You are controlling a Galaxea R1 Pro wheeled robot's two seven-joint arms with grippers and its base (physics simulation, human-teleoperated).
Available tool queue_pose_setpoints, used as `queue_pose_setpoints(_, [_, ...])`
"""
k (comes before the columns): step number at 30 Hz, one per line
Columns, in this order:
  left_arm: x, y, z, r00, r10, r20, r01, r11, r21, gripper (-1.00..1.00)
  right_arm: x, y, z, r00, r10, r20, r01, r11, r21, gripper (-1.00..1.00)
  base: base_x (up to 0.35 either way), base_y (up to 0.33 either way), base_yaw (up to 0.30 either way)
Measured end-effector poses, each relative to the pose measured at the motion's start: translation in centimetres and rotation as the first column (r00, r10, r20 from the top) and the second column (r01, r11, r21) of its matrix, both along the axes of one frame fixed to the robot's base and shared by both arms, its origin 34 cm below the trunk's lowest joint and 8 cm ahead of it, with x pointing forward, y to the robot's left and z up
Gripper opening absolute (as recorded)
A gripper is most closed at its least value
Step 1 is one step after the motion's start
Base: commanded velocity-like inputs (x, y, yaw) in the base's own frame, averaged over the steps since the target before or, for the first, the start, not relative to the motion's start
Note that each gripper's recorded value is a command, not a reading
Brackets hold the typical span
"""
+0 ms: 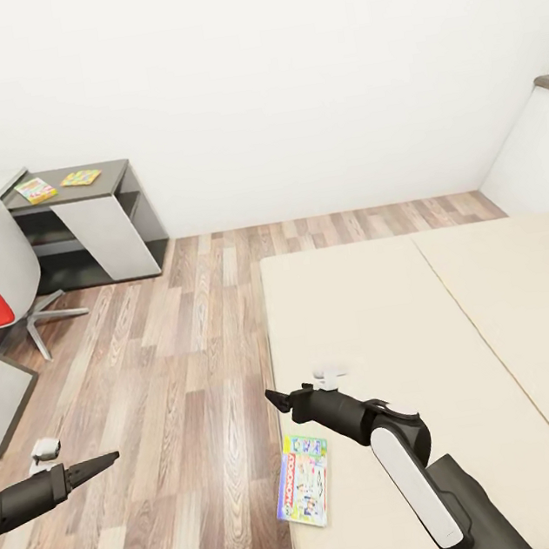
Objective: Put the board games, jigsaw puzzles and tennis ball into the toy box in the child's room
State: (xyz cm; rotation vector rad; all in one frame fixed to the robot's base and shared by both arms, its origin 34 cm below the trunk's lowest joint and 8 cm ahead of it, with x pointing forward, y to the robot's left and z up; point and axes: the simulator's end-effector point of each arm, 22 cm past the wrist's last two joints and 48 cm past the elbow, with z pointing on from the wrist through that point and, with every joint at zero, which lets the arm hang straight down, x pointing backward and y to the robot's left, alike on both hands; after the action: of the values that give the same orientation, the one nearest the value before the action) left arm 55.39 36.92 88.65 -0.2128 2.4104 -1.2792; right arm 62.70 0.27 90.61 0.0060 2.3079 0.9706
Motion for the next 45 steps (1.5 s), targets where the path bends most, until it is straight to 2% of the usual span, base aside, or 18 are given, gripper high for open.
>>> queue_pose_setpoints(45, [0.7,0.1,3.4,0.997,0.001,0.075,-0.001,1.000,0.003,1.00,0.6,0.0,3.9,0.997,0.000,0.075,0.000,1.000,0.000,1.00,0.000,0.000,0.000])
